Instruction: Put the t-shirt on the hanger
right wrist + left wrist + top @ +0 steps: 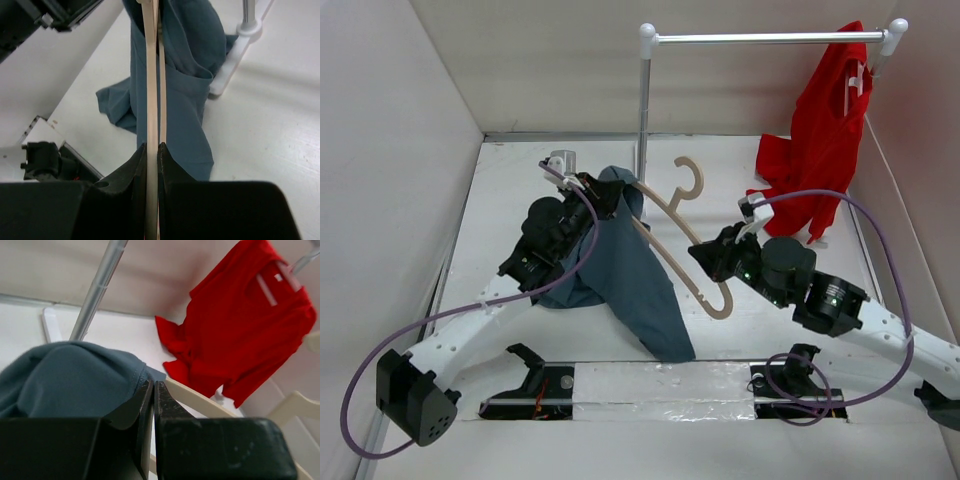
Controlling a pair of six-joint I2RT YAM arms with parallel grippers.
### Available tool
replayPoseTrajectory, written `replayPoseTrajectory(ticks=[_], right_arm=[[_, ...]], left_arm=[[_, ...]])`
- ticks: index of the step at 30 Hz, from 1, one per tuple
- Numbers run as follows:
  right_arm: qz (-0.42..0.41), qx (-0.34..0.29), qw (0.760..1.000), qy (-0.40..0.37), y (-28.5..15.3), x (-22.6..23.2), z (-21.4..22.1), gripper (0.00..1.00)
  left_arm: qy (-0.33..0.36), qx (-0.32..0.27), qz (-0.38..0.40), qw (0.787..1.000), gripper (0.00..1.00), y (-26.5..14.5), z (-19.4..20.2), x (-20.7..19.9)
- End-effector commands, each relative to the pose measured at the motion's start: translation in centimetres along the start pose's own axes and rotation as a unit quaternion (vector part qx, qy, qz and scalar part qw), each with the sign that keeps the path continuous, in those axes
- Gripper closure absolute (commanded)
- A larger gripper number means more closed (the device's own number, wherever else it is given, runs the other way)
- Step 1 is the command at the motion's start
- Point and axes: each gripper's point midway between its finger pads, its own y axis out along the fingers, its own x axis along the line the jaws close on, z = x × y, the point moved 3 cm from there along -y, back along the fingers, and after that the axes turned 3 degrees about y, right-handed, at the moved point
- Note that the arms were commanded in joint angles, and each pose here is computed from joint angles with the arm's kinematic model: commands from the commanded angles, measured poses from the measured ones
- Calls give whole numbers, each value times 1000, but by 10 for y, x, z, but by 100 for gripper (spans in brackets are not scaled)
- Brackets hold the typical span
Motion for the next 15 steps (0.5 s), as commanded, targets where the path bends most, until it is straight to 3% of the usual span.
replayPoseTrajectory(ticks=[1,7,11,15], right_arm=[[8,-103,995,8,10,17,-51,100],[-22,-139,990,5,70,46,-47,100],[-53,-188,981,3,87,55,-63,100],[-117,-174,978,6,113,59,-65,100]], left_arm=[[-23,-61,55,996,100,-13,-36,-25],[-25,-39,135,990,100,-25,-41,-54],[-29,-27,150,988,100,-32,-38,-58],[-29,-13,153,988,100,-40,-36,-59]])
